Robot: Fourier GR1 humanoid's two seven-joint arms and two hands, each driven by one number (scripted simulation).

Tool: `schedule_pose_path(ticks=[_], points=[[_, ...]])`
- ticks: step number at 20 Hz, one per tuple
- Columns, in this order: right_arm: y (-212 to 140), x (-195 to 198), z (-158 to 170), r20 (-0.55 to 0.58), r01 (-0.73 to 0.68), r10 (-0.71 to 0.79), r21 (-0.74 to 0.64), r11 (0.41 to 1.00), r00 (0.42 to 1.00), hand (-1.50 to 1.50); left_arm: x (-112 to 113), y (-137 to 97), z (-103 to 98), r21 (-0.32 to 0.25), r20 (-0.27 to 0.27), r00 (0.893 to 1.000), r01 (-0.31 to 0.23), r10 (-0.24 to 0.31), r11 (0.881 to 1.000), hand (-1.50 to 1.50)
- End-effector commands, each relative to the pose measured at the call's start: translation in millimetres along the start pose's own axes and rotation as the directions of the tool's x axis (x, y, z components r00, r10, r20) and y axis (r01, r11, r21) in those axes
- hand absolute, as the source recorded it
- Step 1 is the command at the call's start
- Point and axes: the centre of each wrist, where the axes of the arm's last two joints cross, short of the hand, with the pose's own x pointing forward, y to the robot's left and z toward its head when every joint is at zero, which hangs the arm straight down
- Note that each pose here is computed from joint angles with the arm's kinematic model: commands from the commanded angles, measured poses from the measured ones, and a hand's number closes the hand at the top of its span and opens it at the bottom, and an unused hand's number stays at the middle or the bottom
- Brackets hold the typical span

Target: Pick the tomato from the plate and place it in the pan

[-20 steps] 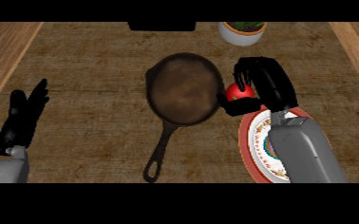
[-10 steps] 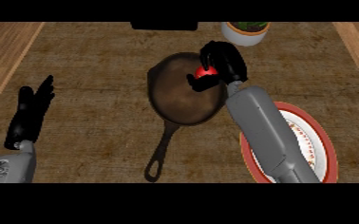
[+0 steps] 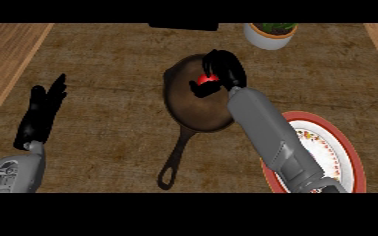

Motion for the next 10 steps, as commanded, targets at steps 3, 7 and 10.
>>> schedule_pose_path(ticks=[3,7,10], points=[[14.8,-20.3,6.3,-0.071,0.119,-0.116,0.042,0.992,0.991,-1.5,15.1,-6.9,-6.6,-0.023,0.021,1.0,0.008,-0.007,1.0,0.0],[12.3,-16.7,1.3,-0.031,0.16,-0.159,0.047,0.986,0.987,-1.5,21.7,-19.7,-4.2,-0.025,0.016,1.0,0.01,-0.009,1.0,0.0],[17.6,-21.9,6.3,-0.029,0.179,-0.179,-0.002,0.984,0.983,-1.5,17.9,-25.1,-9.9,-0.053,0.041,0.999,0.013,-0.011,0.998,0.0]])
